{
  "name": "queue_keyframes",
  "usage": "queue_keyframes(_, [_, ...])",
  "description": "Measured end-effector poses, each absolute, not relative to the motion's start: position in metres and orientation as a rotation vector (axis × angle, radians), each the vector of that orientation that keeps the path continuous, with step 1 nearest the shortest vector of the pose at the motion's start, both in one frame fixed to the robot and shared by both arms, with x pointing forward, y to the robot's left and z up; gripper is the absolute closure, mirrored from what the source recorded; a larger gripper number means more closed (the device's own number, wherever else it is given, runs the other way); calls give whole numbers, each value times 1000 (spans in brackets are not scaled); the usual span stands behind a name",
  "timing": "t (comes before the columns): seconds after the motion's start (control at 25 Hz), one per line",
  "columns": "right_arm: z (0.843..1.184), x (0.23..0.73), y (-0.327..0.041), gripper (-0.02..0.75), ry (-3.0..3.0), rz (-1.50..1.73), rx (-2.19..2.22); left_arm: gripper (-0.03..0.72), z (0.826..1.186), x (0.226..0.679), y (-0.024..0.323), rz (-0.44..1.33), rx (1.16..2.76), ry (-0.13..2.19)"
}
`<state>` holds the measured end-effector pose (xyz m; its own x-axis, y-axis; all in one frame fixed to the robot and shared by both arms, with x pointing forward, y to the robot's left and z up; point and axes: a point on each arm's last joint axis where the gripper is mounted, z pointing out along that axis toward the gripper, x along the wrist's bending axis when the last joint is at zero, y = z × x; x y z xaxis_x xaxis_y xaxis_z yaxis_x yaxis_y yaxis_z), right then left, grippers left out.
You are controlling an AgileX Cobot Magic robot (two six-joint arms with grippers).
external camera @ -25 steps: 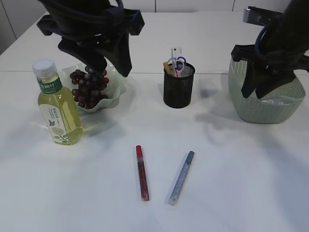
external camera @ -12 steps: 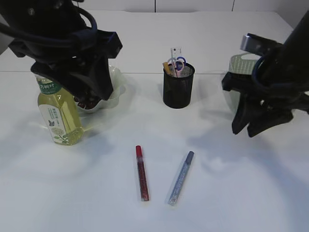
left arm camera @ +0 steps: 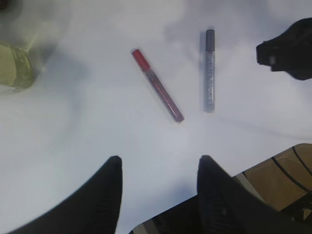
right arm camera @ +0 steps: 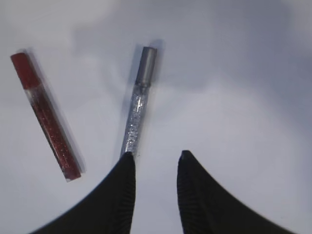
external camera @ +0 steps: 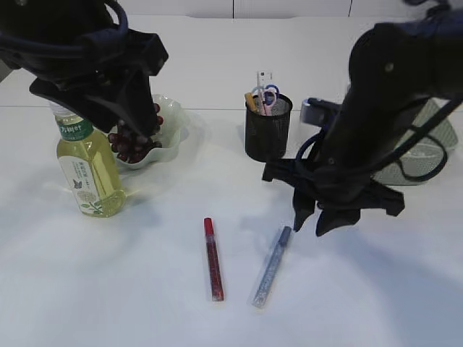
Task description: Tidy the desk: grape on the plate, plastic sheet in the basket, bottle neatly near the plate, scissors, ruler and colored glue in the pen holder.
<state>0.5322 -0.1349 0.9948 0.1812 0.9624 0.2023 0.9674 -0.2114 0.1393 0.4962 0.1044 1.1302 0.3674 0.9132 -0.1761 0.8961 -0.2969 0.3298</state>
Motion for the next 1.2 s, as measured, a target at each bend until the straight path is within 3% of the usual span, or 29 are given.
queue_keyframes(0.24, [955, 537, -121, 486, -1785, -232, -2399, 319, 1130, 496, 104, 67, 2268, 1575])
queue_keyframes(0.48, [952, 540, -119, 484, -1772, -262, -2405, 319, 1130, 496, 105, 70, 2270, 1573])
queue_keyframes(0.8, [951, 549, -116, 393, -1744, -337, -2439, 319, 1130, 498, 106, 106, 2280, 1572])
queue_keyframes(1.2, [924, 551, -111, 386, -1667, -232, -2444, 319, 1130, 499, 108, 138, 2309, 1540])
